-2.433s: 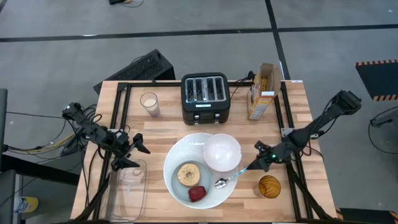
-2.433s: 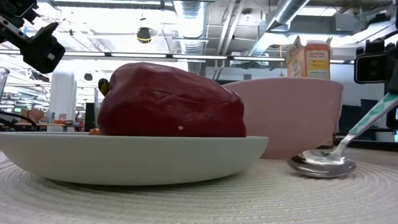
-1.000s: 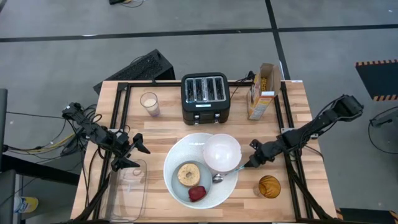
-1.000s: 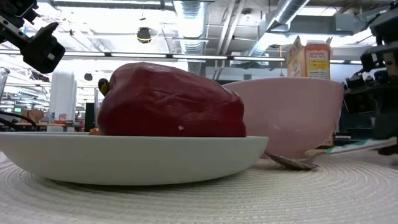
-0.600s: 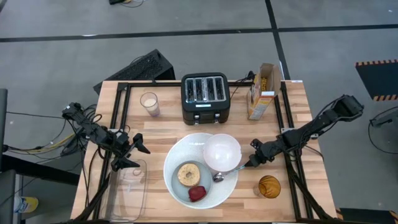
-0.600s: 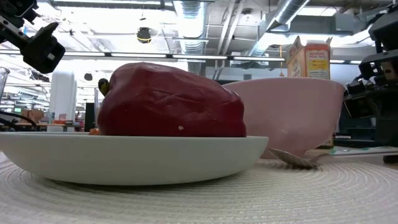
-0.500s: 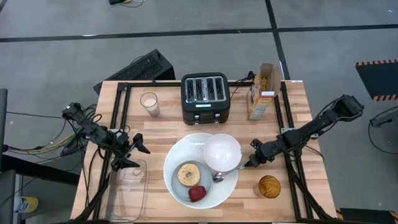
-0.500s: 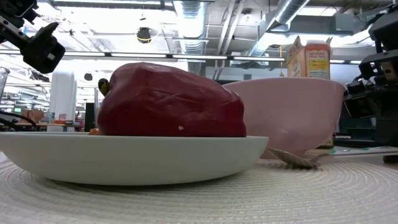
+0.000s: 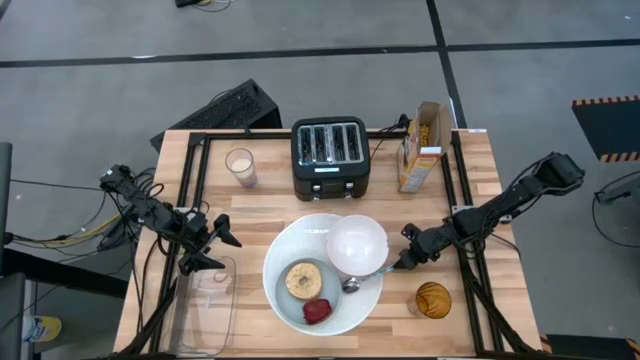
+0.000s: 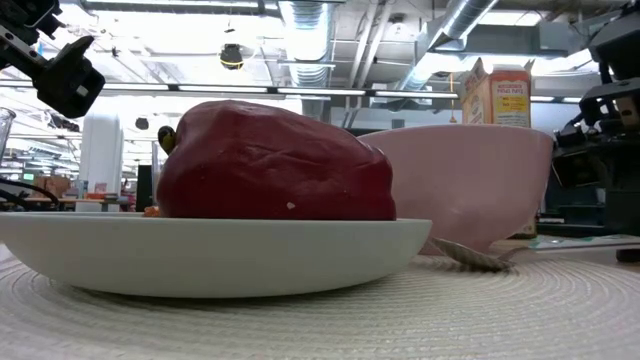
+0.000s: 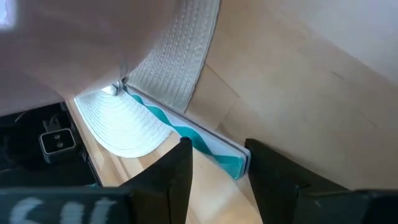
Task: Arrange a breakfast setting
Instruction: Put the blue spoon on the white table mat
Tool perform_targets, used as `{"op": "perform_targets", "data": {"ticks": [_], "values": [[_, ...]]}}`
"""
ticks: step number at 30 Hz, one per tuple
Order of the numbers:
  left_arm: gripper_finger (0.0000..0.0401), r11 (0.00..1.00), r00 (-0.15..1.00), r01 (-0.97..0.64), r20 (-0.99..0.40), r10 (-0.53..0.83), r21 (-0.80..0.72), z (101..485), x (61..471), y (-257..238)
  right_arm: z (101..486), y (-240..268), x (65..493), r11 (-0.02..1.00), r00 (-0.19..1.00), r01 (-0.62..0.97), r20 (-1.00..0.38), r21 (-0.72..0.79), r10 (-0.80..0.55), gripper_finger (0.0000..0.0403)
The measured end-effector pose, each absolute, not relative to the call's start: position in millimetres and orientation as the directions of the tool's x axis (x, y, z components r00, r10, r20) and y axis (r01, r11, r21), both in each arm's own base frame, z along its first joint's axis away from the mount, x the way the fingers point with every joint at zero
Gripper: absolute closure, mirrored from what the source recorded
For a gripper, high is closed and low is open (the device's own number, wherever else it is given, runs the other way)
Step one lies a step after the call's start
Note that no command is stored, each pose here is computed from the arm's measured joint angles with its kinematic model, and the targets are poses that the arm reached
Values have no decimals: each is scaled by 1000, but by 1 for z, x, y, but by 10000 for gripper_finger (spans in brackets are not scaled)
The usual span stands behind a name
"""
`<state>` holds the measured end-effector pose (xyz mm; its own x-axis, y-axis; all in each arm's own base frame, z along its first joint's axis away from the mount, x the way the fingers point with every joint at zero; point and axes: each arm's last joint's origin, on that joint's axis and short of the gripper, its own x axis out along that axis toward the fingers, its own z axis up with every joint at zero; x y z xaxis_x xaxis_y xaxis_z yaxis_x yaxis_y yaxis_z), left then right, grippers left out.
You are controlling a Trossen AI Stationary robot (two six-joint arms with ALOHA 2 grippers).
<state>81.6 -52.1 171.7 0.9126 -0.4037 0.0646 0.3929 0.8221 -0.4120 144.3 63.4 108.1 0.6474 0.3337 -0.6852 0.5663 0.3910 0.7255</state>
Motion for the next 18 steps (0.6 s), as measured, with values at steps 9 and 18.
{"op": "perform_targets", "data": {"ticks": [9,18], "values": [[61,822,913,393,65,-404,-412,172,82,-52,108,65,143,360,616,585,-687,726,385,229],[61,822,913,393,64,-404,-412,172,82,-52,109,66,143,257,586,634,-671,729,455,229]]}}
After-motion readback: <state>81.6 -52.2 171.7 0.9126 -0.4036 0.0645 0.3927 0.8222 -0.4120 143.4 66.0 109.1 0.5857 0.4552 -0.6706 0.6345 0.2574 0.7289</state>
